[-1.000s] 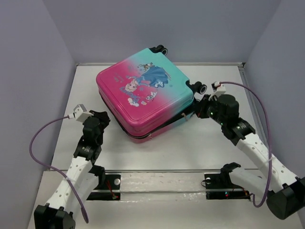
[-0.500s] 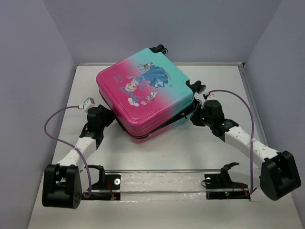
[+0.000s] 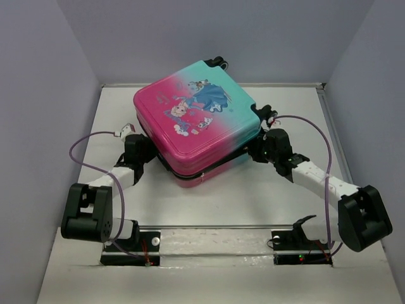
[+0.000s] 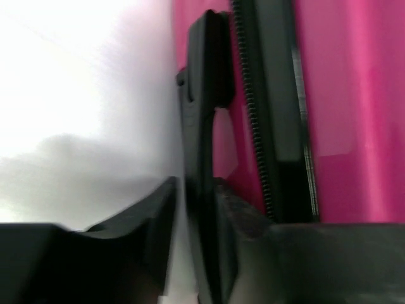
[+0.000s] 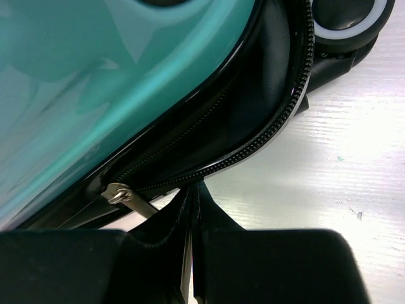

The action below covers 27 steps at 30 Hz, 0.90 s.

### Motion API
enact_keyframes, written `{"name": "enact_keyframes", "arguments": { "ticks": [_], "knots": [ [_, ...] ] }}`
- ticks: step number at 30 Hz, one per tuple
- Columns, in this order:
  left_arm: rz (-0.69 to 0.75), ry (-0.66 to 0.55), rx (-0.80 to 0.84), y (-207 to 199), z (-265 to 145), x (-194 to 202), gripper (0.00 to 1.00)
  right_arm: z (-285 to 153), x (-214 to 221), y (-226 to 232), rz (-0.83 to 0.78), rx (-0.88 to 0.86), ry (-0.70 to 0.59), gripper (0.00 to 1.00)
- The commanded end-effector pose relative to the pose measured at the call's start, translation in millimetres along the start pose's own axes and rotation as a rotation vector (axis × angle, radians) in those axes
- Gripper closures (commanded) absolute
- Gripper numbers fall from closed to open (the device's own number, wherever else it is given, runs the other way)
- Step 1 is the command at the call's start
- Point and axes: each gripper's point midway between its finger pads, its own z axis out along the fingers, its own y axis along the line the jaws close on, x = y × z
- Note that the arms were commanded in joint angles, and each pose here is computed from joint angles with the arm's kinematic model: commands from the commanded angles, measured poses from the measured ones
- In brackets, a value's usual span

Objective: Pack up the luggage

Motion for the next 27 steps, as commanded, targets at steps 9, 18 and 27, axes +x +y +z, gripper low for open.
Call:
{"name": "enact_keyframes", "arguments": {
  "ticks": [9,18,27],
  "knots": [
    [0.016,-0.003,0.109,-17.8,-19.9,38.3,0.94,31.0,-108.5,46.6,-0.062,-0.133,-0.228,0.93],
    [0.014,0.021,0.189,-22.8,-67.7,82.1,0.94,43.9,-175.5,57.6,-0.100,-0.209,-0.283,0.93],
    [0.070,-0.073,0.292,-62.3,-112.2,39.8,0.16,10.9,-117.4,10.3,-0.062,-0.023,-0.138,0.61]
  ]
}}
